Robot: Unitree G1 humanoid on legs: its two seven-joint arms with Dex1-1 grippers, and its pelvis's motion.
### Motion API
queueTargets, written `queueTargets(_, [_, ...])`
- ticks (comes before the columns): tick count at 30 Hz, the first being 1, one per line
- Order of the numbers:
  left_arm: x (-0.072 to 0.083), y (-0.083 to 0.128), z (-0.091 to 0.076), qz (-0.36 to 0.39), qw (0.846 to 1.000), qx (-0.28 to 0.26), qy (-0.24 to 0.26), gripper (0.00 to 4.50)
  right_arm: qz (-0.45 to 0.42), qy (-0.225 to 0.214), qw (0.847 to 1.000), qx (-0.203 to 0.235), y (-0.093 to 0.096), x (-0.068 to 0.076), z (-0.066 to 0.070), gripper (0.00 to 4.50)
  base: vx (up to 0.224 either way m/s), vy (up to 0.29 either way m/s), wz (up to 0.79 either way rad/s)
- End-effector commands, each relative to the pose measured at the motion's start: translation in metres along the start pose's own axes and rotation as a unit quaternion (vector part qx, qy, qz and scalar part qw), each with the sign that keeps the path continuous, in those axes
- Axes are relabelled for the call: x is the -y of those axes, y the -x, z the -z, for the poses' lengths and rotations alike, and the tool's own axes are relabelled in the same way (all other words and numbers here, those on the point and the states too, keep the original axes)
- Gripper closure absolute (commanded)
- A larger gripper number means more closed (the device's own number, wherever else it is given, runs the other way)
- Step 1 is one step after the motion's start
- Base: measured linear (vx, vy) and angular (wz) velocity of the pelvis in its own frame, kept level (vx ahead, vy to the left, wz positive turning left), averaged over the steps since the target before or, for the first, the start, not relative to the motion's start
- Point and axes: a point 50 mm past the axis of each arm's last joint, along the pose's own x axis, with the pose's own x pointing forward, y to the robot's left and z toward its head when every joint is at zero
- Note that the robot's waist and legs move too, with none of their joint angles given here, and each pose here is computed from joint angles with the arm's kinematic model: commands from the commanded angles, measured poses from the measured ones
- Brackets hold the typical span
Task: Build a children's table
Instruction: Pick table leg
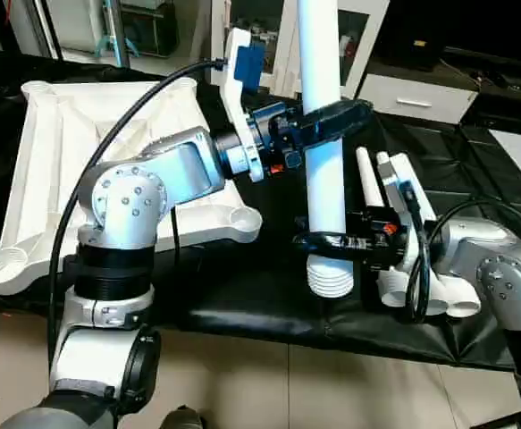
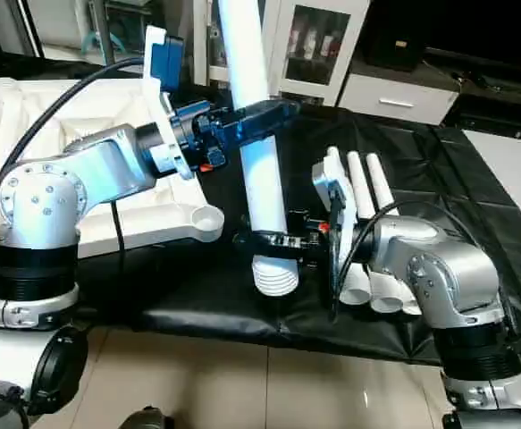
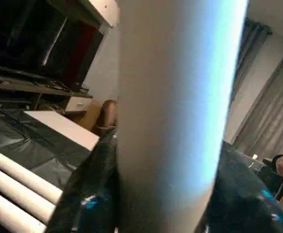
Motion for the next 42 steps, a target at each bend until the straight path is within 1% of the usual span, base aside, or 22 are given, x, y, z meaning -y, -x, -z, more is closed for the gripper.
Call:
queueTargets(1, [0.002, -0.003, -0.002, 0.008, 1.0, -0.003, 0.004, 2.54, -0.002, 0.002, 1.0, 0.002, 0.001, -0.002, -0.002, 2.64, 0.0, 0.0, 0.0])
queueTargets(3, [0.001, -0.003, -0.002, 0.007, 1.0, 0.0, 0.005, 2.66, -0.002, 0.002, 1.0, 0.002, 0.001, -0.001, -0.003, 2.64, 0.0, 0.0, 0.0])
queueTargets(8, [-0.001, -0.002, -0.004, -0.004, 1.0, 0.005, 0.002, 2.7, 0.004, 0.005, 1.0, 0.002, 0.0, -0.001, -0.003, 2.64, 0.0, 0.0, 0.0])
queueTargets(11, [-0.003, -0.002, -0.005, -0.018, 1.0, 0.009, -0.003, 2.71, 0.024, 0.022, 0.999, 0.004, 0.0, 0.002, -0.004, 2.64, 0.0, 0.0, 0.0])
queueTargets(12, [-0.004, -0.002, -0.005, -0.024, 1.0, 0.01, -0.006, 2.71, 0.039, 0.033, 0.999, 0.005, 0.0, 0.004, -0.004, 2.08, 0.0, 0.0, 0.0])
queueTargets(13, [-0.007, -0.002, -0.006, -0.049, 0.998, 0.006, -0.025, 2.71, 0.075, 0.047, 0.996, 0.015, -0.002, 0.011, -0.007, 1.94, 0.0, 0.0, 0.0])
queueTargets(14, [-0.008, -0.002, -0.006, -0.065, 0.997, 0.001, -0.04, 2.71, 0.088, 0.053, 0.994, 0.021, -0.003, 0.014, -0.008, 1.94, 0.0, 0.0, 0.0])
queueTargets(15, [-0.01, -0.002, -0.006, -0.081, 0.995, -0.005, -0.056, 2.71, 0.102, 0.056, 0.993, 0.026, -0.004, 0.017, -0.009, 1.76, 0.0, 0.0, 0.0])
queueTargets(16, [-0.012, -0.003, -0.008, -0.105, 0.992, -0.007, -0.073, 2.71, 0.115, 0.065, 0.991, 0.03, -0.006, 0.019, -0.01, 1.76, 0.0, 0.0, 0.0])
queueTargets(18, [-0.013, -0.004, -0.009, -0.132, 0.987, -0.01, -0.095, 2.72, 0.125, 0.074, 0.989, 0.035, -0.01, 0.019, -0.012, 1.53, 0.0, 0.0, 0.0])
queueTargets(19, [-0.013, -0.005, -0.01, -0.139, 0.985, -0.01, -0.101, 2.72, 0.128, 0.076, 0.988, 0.038, -0.011, 0.019, -0.012, 1.52, 0.0, 0.0, 0.0])
queueTargets(20, [-0.013, -0.006, -0.01, -0.15, 0.982, -0.015, -0.112, 2.72, 0.126, 0.072, 0.988, 0.044, -0.013, 0.018, -0.013, 1.33, 0.0, 0.0, 0.0])
queueTargets(21, [-0.013, -0.006, -0.01, -0.15, 0.982, -0.015, -0.112, 2.72, 0.126, 0.072, 0.988, 0.044, -0.013, 0.018, -0.013, 1.33, 0.0, 0.0, 0.0])
queueTargets(23, [-0.012, -0.009, -0.008, -0.159, 0.979, -0.023, -0.124, 2.72, 0.123, 0.067, 0.989, 0.052, -0.015, 0.017, -0.014, 1.07, 0.0, 0.0, 0.0])
queueTargets(24, [-0.011, -0.01, -0.007, -0.164, 0.978, -0.027, -0.13, 2.72, 0.123, 0.067, 0.989, 0.054, -0.016, 0.017, -0.014, 1.07, 0.0, 0.0, 0.0])
queueTargets(27, [-0.01, -0.013, -0.005, -0.169, 0.975, -0.032, -0.141, 2.72, 0.13, 0.071, 0.988, 0.05, -0.019, 0.018, -0.014, 0.72, 0.0, 0.0, 0.0])
queueTargets(29, [-0.009, -0.015, -0.005, -0.175, 0.973, -0.031, -0.149, 2.72, 0.146, 0.075, 0.985, 0.046, -0.021, 0.021, -0.013, 0.58, 0.0, 0.0, 0.0])
queueTargets(30, [-0.009, -0.015, -0.005, -0.175, 0.973, -0.031, -0.149, 2.72, 0.146, 0.075, 0.985, 0.046, -0.021, 0.021, -0.013, 0.58, 0.0, 0.0, 0.0])
queueTargets(32, [-0.01, -0.017, -0.005, -0.185, 0.969, -0.03, -0.161, 2.72, 0.19, 0.091, 0.977, 0.038, -0.027, 0.028, -0.011, 0.3, 0.0, 0.0, 0.0])
queueTargets(35, [-0.01, -0.017, -0.004, -0.187, 0.969, -0.029, -0.161, 2.72, 0.203, 0.092, 0.974, 0.036, -0.03, 0.031, -0.008, 0.06, 0.0, 0.0, 0.0])
queueTargets(38, [-0.01, -0.018, -0.003, -0.187, 0.969, -0.029, -0.161, 2.72, 0.205, 0.086, 0.975, 0.033, -0.032, 0.031, -0.006, 0.0, 0.0, 0.0, 0.0])
queueTargets(42, [-0.009, -0.017, -0.002, -0.185, 0.968, -0.032, -0.164, 2.72, 0.2, 0.085, 0.976, 0.019, -0.034, 0.03, -0.002, 0.0, 0.0, 0.0, 0.0])
